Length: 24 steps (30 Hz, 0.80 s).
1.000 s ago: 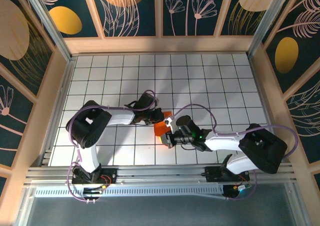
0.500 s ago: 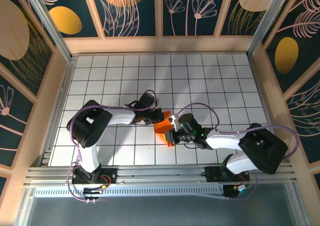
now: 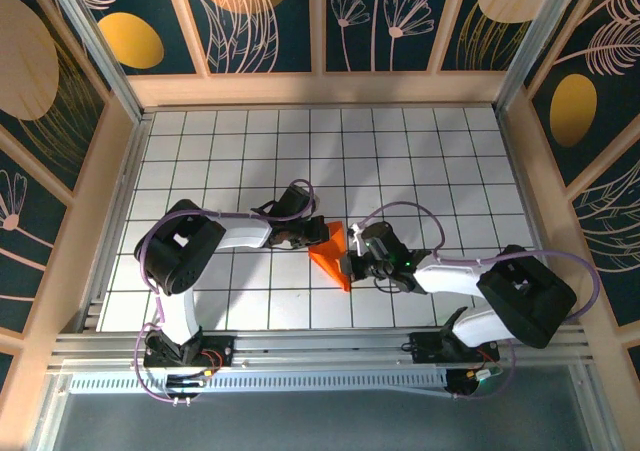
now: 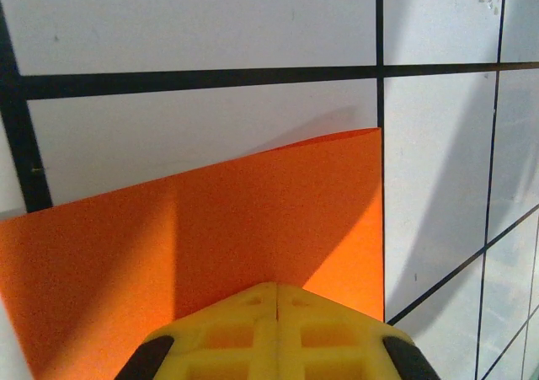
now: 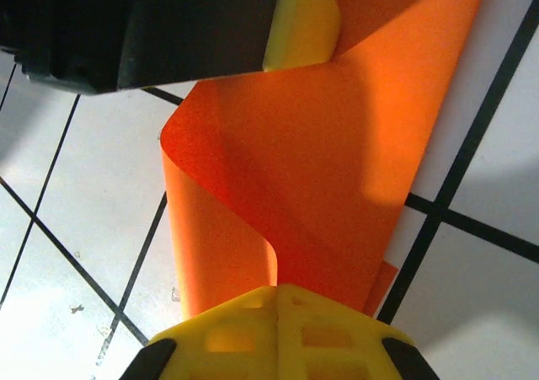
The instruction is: Fold a paper plane with a square sheet of paper (fold left side to right side)
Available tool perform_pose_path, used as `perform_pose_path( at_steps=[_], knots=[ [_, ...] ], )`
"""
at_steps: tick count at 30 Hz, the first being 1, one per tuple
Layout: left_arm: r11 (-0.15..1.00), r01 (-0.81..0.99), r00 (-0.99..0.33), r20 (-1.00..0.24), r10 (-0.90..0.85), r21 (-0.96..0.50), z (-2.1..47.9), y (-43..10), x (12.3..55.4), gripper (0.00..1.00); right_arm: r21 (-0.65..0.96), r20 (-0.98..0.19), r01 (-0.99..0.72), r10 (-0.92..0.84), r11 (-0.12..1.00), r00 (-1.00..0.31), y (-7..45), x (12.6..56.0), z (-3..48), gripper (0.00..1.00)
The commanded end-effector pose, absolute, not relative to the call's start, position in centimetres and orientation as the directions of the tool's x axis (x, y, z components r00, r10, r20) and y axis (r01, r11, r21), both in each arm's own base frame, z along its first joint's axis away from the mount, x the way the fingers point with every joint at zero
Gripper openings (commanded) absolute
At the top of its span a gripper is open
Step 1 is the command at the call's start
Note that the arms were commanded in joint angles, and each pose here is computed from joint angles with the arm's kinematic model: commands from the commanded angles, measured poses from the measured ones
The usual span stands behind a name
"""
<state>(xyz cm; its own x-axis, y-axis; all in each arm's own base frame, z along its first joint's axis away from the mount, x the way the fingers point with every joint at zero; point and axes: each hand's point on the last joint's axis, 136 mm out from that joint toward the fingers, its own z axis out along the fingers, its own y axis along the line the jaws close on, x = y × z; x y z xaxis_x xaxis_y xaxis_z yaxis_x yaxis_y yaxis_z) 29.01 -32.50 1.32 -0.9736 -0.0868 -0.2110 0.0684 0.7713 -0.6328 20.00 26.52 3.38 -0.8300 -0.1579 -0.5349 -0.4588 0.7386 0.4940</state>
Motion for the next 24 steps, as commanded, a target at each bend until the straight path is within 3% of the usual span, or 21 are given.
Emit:
perform_pose_path(
  at_steps=[1, 24],
  knots=[
    [0.821, 0.041, -0.984, -0.163, -0.064, -0.570, -1.3, -31.5, 27.7, 0.00, 0.483, -0.554, -0.445, -0.130, 0.754, -0.822, 26.6, 21.2, 4.2, 0.00],
    [0.818, 0.042, -0.984, -0.165, -0.066, -0.574, -1.2, -31.9, 27.8, 0.00, 0.486, -0.540, -0.430, -0.126, 0.761, -0.832, 26.6, 21.8, 3.2, 0.00]
  ],
)
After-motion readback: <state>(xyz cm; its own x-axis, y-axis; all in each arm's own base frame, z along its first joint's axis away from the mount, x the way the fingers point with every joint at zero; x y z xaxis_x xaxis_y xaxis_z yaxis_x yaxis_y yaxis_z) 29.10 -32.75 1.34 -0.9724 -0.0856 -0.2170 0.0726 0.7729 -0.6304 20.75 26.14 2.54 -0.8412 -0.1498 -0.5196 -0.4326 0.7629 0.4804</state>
